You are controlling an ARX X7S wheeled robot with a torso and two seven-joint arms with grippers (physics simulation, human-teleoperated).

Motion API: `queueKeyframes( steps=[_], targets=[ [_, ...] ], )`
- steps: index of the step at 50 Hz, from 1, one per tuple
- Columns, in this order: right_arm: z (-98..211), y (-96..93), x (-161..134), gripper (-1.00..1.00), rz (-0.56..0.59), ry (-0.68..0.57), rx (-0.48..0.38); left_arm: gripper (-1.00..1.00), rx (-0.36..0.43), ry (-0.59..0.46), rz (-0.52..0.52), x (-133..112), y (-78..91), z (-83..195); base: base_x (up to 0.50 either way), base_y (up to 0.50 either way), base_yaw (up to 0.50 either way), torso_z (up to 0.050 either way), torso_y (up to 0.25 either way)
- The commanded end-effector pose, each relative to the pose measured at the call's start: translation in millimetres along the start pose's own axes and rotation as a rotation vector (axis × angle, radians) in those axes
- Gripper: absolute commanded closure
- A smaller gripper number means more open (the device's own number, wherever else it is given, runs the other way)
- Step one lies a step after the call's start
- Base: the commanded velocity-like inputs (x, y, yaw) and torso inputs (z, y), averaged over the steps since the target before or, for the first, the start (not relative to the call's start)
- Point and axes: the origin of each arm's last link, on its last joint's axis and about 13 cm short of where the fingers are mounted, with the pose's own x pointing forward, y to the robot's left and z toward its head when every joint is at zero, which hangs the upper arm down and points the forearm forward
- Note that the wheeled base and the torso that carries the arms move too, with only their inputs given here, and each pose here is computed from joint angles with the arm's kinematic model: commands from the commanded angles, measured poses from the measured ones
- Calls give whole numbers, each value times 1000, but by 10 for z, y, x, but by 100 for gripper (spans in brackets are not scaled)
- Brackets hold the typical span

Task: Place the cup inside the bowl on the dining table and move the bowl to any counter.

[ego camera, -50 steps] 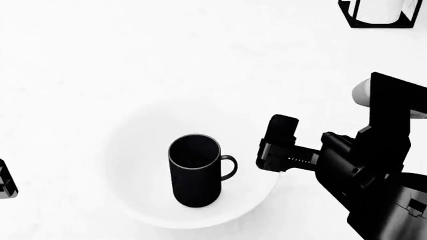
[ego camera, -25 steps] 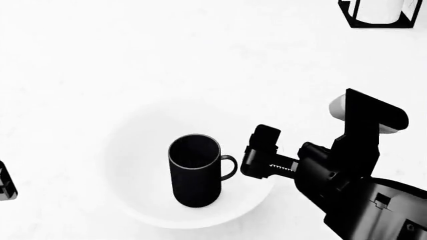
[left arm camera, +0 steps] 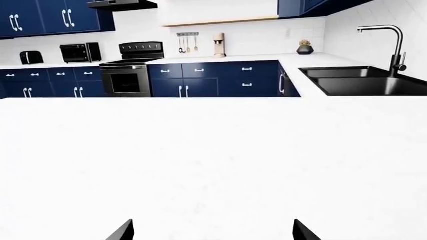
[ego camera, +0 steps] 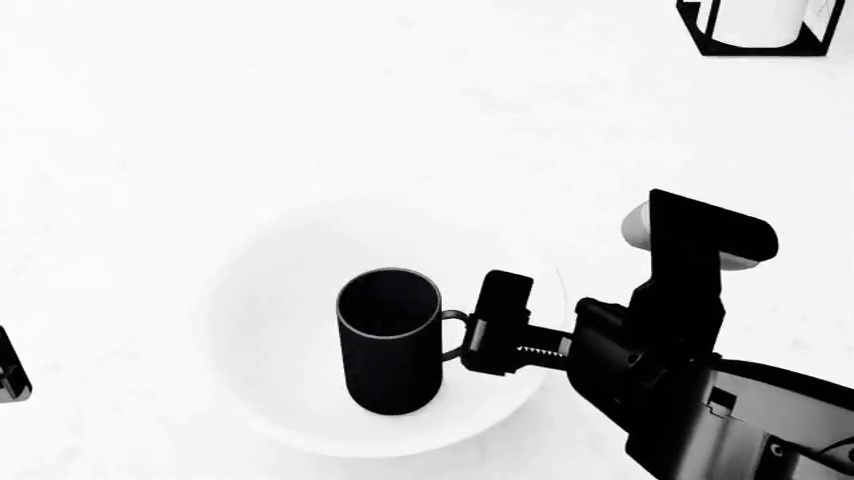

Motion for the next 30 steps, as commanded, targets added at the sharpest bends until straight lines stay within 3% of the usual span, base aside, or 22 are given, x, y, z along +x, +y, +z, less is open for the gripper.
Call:
queueKeyframes(
  steps=[1, 14, 15, 30],
  targets=[
    [-43, 0, 26, -100, -3, 25, -30, -100, -7, -6, -22, -7, -3, 2, 0, 0, 0, 0, 0],
    [-45, 8, 36, -100, 4, 15, -11, -100, -6, -4, -20, -14, 9, -9, 0, 0, 0, 0, 0],
    [-37, 12, 30, 100, 6, 6, -11, -100, -7, -4, -21, -14, 13, -11, 0, 0, 0, 0, 0],
    [-14, -12, -2, 100, 35, -42, 92, -100, -4, -6, -21, -12, -12, -6, 0, 0, 0, 0, 0]
  ],
)
